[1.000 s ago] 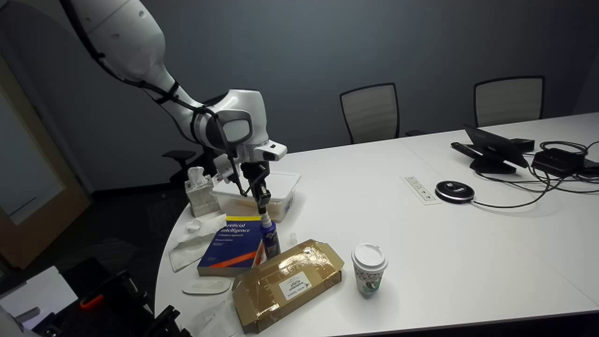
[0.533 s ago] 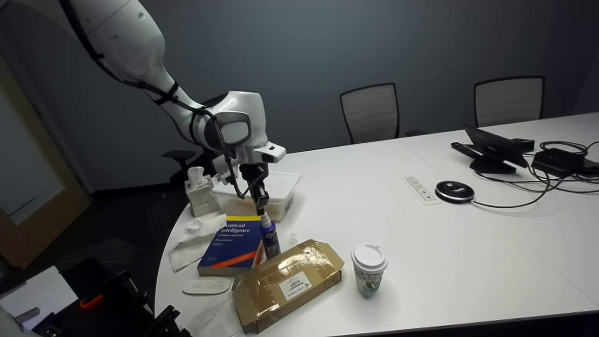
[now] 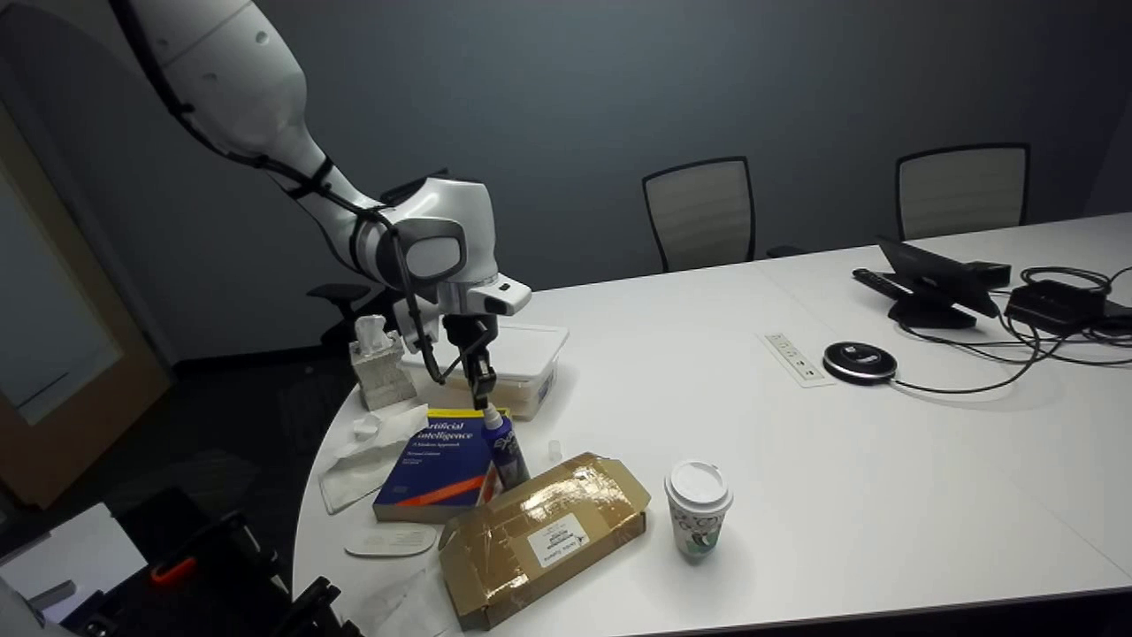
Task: Press down the spray bottle
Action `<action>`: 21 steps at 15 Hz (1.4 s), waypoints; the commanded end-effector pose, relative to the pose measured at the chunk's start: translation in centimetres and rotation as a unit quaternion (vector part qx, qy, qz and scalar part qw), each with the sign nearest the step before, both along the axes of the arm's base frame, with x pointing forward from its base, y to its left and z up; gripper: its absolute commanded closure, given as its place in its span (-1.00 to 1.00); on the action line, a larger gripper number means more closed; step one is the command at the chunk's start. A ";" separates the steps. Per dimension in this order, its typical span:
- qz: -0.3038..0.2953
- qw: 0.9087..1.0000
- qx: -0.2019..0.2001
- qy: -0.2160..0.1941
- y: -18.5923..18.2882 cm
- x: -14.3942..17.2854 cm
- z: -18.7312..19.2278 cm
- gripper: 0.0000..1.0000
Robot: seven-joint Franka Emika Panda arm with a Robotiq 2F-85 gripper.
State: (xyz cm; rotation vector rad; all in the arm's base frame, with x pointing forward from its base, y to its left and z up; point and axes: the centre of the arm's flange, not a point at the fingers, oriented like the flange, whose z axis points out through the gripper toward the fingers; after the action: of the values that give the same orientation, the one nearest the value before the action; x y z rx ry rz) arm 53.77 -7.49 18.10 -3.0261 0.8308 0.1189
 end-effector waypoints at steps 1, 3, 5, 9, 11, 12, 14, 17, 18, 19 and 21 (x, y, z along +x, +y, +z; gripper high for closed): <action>-0.012 1.000 -0.013 0.005 -0.4 -1.3 -1.5 1.00; -0.014 1.000 -0.024 0.002 -1.4 -1.2 -0.5 1.00; -0.012 0.999 -0.036 0.001 -2.5 -1.0 0.2 1.00; -0.010 0.999 -0.023 -0.022 -3.0 -0.7 3.1 1.00; -0.001 0.999 -0.017 -0.039 -2.5 -0.5 5.2 0.46; 0.003 0.999 -0.018 -0.044 -2.2 -0.4 6.3 0.32; 0.005 0.998 -0.023 -0.054 -1.7 -0.2 8.5 0.02; -0.003 0.998 -0.034 -0.052 -1.3 -0.1 11.7 -0.42; -0.003 0.998 -0.035 -0.049 -1.2 -0.3 12.5 -0.55; -0.004 0.998 -0.034 -0.045 -1.1 -0.4 13.2 -0.72; 0.002 0.999 -0.029 -0.042 -0.8 -0.6 14.3 -0.99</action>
State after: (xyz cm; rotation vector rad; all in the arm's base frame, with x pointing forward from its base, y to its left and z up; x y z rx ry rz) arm 54.34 -9.27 29.97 -3.0610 0.8254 -0.0576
